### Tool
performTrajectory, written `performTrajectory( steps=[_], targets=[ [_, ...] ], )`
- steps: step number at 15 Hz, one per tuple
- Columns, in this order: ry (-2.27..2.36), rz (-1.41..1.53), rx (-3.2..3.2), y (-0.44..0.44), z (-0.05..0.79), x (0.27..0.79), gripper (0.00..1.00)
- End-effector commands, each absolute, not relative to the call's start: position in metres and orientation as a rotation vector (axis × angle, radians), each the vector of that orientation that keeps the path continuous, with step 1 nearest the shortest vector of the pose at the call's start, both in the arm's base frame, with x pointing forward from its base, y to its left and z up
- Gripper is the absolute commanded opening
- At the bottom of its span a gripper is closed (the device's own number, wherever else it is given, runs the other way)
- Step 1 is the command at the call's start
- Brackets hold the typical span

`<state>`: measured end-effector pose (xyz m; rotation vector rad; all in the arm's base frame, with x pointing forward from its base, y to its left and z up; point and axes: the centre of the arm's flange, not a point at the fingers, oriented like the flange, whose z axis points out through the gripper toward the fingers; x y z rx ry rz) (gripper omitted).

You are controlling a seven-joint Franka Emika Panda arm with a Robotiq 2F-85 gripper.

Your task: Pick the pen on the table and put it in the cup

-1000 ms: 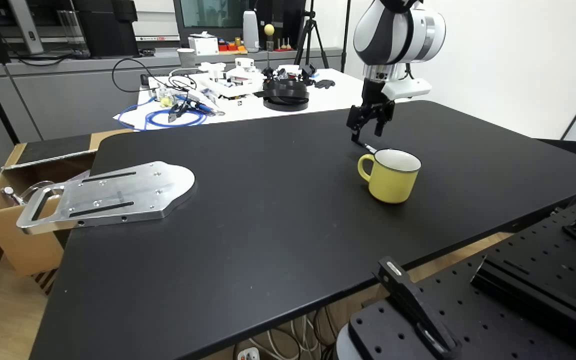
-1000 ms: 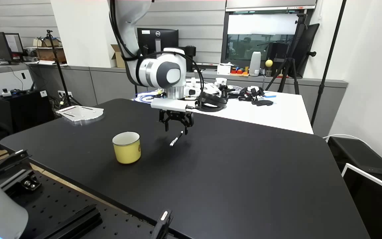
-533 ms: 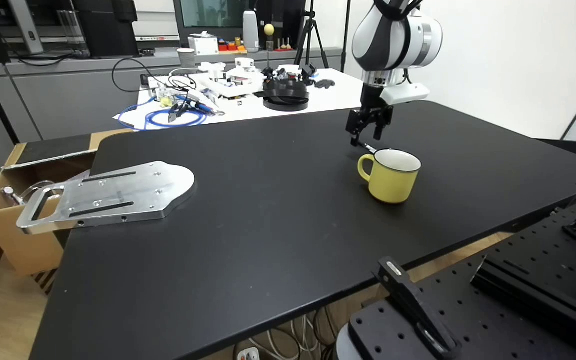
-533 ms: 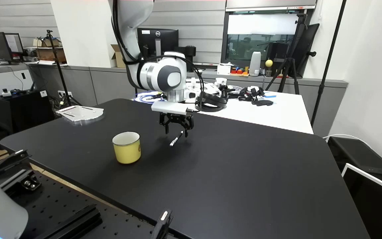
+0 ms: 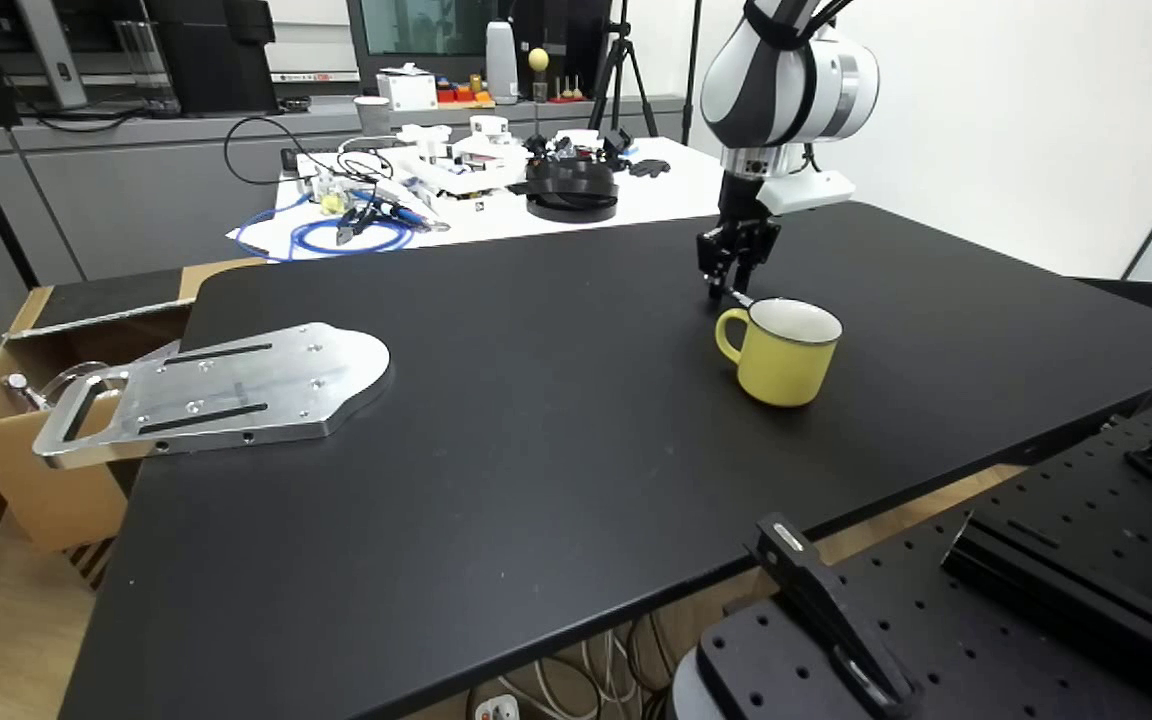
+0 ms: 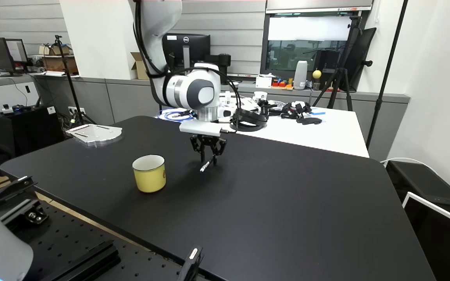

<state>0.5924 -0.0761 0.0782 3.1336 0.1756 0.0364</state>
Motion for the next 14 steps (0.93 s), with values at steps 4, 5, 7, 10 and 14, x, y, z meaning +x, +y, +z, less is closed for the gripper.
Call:
performTrajectory(
  steps=[4, 5, 7, 10, 14],
  targets=[
    [0.066, 0.042, 3.122, -0.079, 0.073, 0.605, 0.01],
    [0.044, 0.038, 3.12, -0.081, 0.073, 0.606, 0.0],
    [-0.036, -0.011, 3.115, -0.086, 0.072, 0.609, 0.03],
    [-0.173, -0.093, 3.109, -0.096, 0.078, 0.617, 0.03],
    [-0.353, -0.36, 3.057, -0.121, 0.088, 0.626, 0.03]
  ],
)
